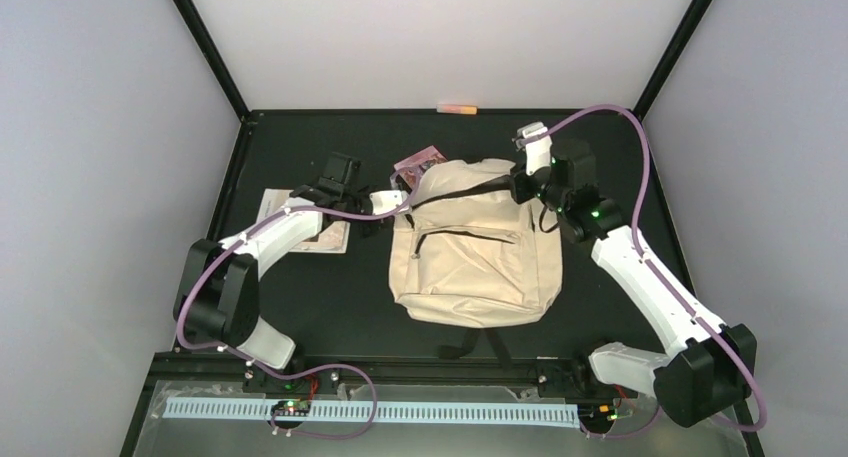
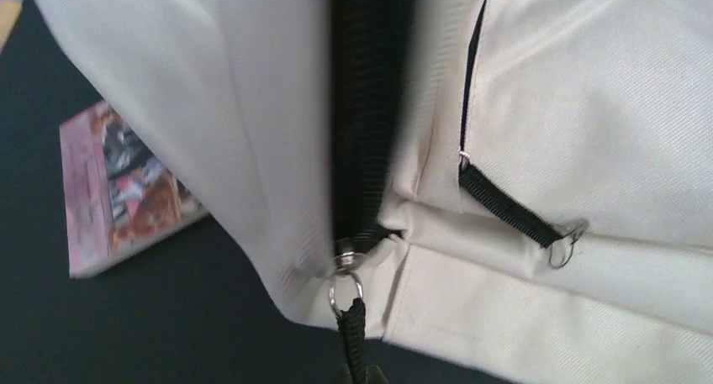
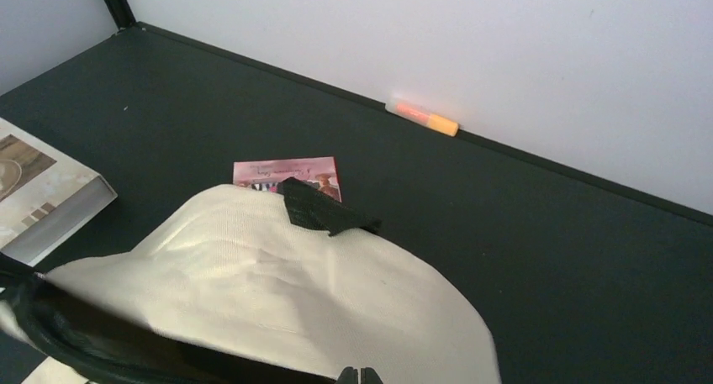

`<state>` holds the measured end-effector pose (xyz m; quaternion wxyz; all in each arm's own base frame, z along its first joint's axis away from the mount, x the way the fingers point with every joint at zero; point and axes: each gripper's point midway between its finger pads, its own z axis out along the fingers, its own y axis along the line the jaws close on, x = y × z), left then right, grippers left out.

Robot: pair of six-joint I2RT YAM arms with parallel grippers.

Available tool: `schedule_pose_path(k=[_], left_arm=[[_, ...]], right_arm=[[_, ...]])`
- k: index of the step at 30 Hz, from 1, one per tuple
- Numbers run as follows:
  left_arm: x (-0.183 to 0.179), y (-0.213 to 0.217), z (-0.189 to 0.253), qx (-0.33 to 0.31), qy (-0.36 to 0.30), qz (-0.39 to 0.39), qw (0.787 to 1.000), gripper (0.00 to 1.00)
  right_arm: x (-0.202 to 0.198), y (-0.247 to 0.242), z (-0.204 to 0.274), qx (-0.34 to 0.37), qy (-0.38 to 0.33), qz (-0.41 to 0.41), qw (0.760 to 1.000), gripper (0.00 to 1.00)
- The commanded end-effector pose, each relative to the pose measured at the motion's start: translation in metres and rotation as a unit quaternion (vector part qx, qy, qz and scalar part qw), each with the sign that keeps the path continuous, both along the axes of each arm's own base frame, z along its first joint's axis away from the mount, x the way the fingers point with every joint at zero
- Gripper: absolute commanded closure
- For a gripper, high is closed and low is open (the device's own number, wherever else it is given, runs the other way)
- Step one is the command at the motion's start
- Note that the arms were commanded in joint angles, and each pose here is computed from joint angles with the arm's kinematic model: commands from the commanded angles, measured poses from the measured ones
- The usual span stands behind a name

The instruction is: Pack the student bag

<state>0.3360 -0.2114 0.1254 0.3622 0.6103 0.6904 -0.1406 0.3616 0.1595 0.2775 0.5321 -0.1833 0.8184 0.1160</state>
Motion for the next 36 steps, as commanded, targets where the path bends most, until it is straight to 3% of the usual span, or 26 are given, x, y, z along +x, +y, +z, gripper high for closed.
schedule_pose_path(k=[1,4,5,7,10,14,17,20,26,32,36], left_arm=[[0.000,0.025,0.008,0.013,0.009,0.061,0.998,0.98],[0.009,0.009,0.055,-0.040,-0.021,0.056,0.997,0.98],[0.012,0.002,0.072,-0.056,-0.030,0.052,0.997,0.98],[0.019,-0.006,0.096,-0.073,-0.046,0.050,0.995,0.98],[0.026,-0.008,0.117,-0.079,-0.068,0.050,0.993,0.98],[0.028,-0.004,0.121,-0.065,-0.085,0.055,0.993,0.98],[0.027,-0.003,0.123,-0.065,-0.095,0.055,0.992,0.98],[0.027,-0.003,0.128,-0.069,-0.112,0.051,0.990,0.98],[0.028,-0.002,0.132,-0.066,-0.122,0.050,0.989,0.98],[0.029,-0.003,0.126,-0.063,-0.113,0.048,0.990,0.98],[0.033,-0.004,0.126,-0.063,-0.110,0.052,0.991,0.98]], right_arm=[[-0.010,0.017,0.023,-0.008,-0.039,0.096,0.995,0.99],[-0.033,0.058,0.009,-0.043,-0.014,0.204,0.978,0.91],[-0.033,0.064,0.002,-0.048,0.002,0.214,0.976,0.84],[-0.023,0.067,0.005,-0.049,0.005,0.206,0.977,0.56],[-0.004,0.072,0.033,-0.049,-0.034,0.201,0.978,0.38],[0.016,0.093,0.073,-0.027,-0.060,0.249,0.966,0.26],[0.048,0.102,0.057,-0.058,-0.026,0.268,0.961,0.24],[0.084,0.100,0.026,-0.082,0.033,0.255,0.963,0.08],[0.095,0.107,-0.042,-0.126,0.109,0.312,0.935,0.12],[0.111,0.112,-0.074,-0.142,0.121,0.294,0.937,0.12],[0.092,0.127,-0.096,-0.166,0.128,0.343,0.916,0.12]])
